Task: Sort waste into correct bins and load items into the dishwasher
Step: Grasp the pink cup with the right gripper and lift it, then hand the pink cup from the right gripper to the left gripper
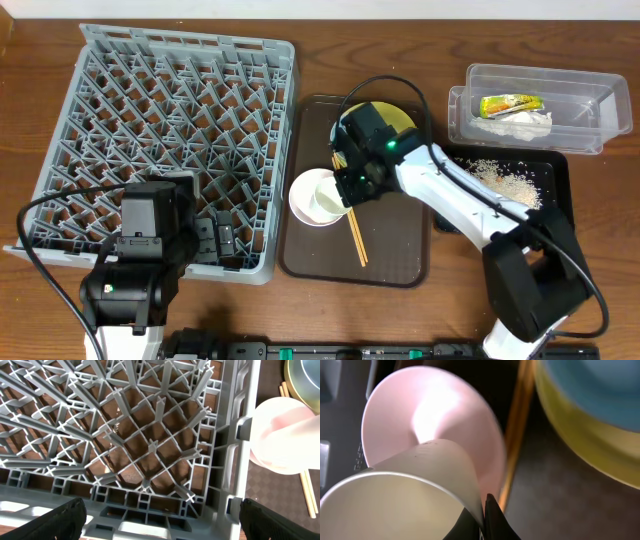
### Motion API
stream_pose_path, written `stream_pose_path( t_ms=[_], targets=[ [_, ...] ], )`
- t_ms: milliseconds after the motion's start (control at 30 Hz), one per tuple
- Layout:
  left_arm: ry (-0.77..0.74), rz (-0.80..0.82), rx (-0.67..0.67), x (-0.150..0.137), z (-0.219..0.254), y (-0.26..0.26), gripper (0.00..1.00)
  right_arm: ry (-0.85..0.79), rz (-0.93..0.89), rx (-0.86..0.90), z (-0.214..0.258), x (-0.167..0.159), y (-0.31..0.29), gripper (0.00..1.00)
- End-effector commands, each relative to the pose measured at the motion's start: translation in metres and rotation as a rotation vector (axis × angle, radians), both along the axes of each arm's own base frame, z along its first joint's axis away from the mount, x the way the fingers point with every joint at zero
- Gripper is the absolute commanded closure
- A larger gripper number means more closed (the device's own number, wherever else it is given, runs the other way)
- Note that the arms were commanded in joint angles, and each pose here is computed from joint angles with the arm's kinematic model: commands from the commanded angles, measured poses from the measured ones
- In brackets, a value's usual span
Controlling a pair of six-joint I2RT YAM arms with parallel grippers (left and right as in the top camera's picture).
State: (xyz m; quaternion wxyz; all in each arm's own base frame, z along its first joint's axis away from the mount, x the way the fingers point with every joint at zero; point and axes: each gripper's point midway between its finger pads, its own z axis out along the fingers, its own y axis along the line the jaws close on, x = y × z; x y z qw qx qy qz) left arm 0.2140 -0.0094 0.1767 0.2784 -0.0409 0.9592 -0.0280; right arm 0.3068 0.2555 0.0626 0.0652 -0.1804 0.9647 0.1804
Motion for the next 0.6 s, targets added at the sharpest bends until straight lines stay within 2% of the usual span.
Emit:
stream_pose_path(
  t_ms=[0,100,200,433,567],
  targets=[
    [-0.018,0.015,0.001,0.002,0.007,0.002,0.02,-0.083,-0.069,0.072,0.044,0.016,-0.016,0.99],
    [-0.018,0.012,-0.003,0.002,0.007,0.001,0.02,-0.124,-0.102,0.168,0.074,0.026,-0.024,0.99],
    [-0.045,-0.044,-0.089,0.007,0.012,-0.017,0.02,-0.128,-0.113,0.305,0.102,0.032,-0.032,0.99],
    [-0.138,-0.195,-0.522,0.031,0.050,-0.087,0.02,-0.054,-0.039,0.646,0.146,0.029,-0.040,0.99],
    [-0.155,-0.321,-0.714,0.039,0.072,-0.118,0.02,-0.048,0.043,0.809,0.173,0.023,-0.033,0.99]
  ],
)
